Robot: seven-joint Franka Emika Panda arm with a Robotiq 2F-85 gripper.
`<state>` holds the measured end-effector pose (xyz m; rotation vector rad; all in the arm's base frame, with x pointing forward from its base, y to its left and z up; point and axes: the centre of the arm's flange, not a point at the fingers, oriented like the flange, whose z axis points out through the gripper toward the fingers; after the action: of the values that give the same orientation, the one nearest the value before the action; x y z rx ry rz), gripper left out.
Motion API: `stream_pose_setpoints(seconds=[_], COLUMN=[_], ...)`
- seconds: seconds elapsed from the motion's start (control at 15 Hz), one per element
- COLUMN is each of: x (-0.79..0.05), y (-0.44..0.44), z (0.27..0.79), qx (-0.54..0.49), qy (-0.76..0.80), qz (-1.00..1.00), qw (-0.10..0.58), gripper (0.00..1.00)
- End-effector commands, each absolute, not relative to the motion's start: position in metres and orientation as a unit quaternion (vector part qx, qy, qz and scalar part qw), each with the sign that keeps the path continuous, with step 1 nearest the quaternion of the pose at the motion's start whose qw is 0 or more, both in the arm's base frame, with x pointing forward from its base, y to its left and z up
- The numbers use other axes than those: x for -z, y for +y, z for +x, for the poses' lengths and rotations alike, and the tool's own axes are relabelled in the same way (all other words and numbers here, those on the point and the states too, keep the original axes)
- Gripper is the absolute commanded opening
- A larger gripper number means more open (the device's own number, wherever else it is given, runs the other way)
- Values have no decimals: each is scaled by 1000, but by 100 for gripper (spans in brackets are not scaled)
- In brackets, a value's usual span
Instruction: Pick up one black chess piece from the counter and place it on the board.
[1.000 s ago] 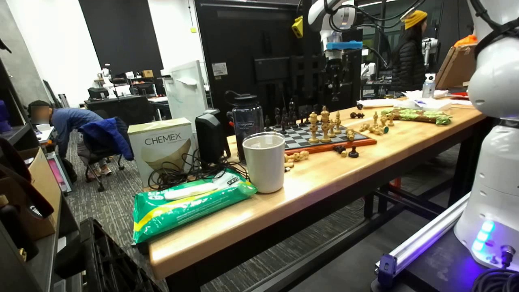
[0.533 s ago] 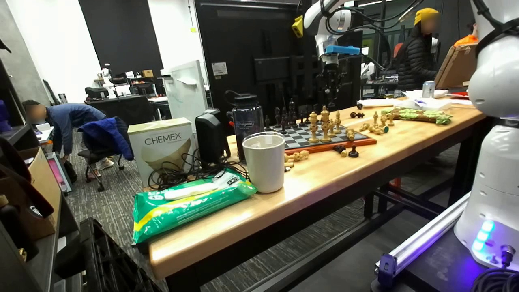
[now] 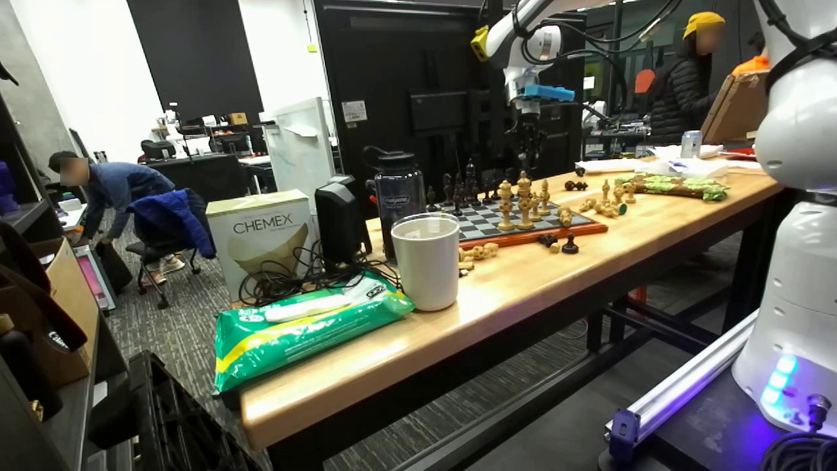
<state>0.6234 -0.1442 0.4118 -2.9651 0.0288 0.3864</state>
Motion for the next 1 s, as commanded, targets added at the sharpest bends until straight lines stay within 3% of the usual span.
stream_pose_setpoints(seconds=[0.0, 0.93], x=[-404, -386], y=[-141, -137], z=[630, 645], qx=[-110, -64], qy=[-15, -46], qz=[-991, -995], qw=[80, 69], gripper=[6, 6])
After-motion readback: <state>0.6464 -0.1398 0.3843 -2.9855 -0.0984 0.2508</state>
